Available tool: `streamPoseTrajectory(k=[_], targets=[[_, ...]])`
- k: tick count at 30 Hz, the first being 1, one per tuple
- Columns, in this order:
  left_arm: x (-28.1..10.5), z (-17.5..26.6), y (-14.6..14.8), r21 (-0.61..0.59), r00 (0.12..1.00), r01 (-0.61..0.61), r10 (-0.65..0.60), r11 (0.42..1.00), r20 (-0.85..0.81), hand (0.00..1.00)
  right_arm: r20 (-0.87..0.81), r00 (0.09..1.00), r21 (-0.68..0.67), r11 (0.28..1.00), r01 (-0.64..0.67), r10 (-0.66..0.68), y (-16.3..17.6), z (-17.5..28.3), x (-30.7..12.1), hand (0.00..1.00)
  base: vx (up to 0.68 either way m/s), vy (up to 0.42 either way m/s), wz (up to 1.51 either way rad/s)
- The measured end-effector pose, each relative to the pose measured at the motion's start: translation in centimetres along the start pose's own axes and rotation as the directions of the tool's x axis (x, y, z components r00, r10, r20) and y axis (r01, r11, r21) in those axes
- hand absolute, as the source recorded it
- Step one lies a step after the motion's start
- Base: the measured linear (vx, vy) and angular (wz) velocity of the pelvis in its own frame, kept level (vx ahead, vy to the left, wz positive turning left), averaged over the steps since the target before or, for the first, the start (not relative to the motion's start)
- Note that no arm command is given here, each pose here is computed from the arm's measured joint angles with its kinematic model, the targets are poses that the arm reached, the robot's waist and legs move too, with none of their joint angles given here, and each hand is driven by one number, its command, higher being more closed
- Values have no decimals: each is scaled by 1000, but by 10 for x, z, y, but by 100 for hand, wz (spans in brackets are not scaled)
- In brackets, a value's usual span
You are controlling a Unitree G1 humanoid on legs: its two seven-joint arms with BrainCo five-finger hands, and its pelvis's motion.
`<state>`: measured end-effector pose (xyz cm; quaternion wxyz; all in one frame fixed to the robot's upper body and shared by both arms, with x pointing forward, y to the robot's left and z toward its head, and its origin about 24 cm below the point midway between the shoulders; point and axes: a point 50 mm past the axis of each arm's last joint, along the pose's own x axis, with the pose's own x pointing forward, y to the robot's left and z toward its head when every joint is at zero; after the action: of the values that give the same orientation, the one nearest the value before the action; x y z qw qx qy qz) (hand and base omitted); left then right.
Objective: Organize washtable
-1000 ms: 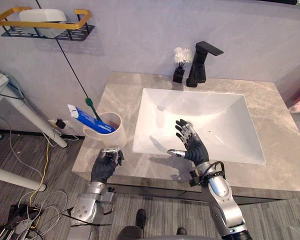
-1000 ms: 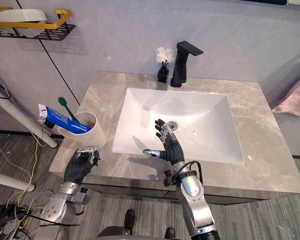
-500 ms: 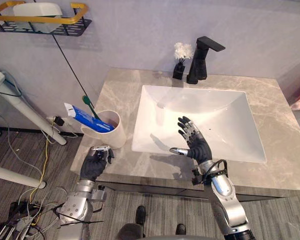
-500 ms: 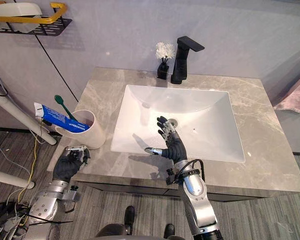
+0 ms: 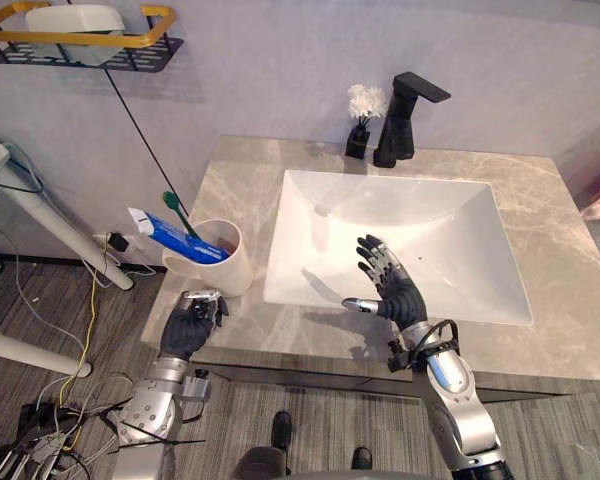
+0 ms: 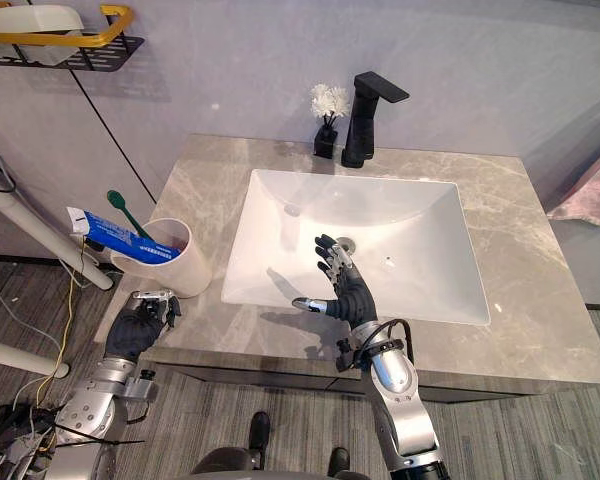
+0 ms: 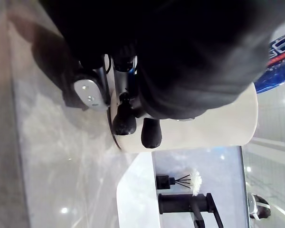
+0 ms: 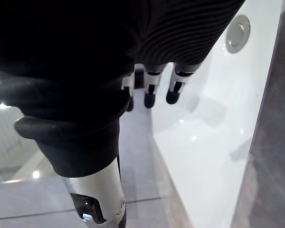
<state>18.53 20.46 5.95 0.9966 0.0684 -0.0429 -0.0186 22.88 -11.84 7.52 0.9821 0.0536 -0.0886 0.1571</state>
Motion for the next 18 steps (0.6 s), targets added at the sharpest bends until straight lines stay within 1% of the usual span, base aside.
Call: streamPoseTrajectory(k=[8,12,18], targets=[[16,9,-20,-7,995,85,-85,996,47,100,-6,1000,2,1000,-2,2,0,-1,0,0,-2,3,-9],[24,15,-22,-4,992,94,-93,996,80,100,-13,1000,2,1000,1,-1,0,-2,-2,0,3,3,-6],[26,7,-21,-9,995,88,-88,996,47,100,-14,1000,4,1000,8,-8,-3,-2,-3,0,5,4,-7]])
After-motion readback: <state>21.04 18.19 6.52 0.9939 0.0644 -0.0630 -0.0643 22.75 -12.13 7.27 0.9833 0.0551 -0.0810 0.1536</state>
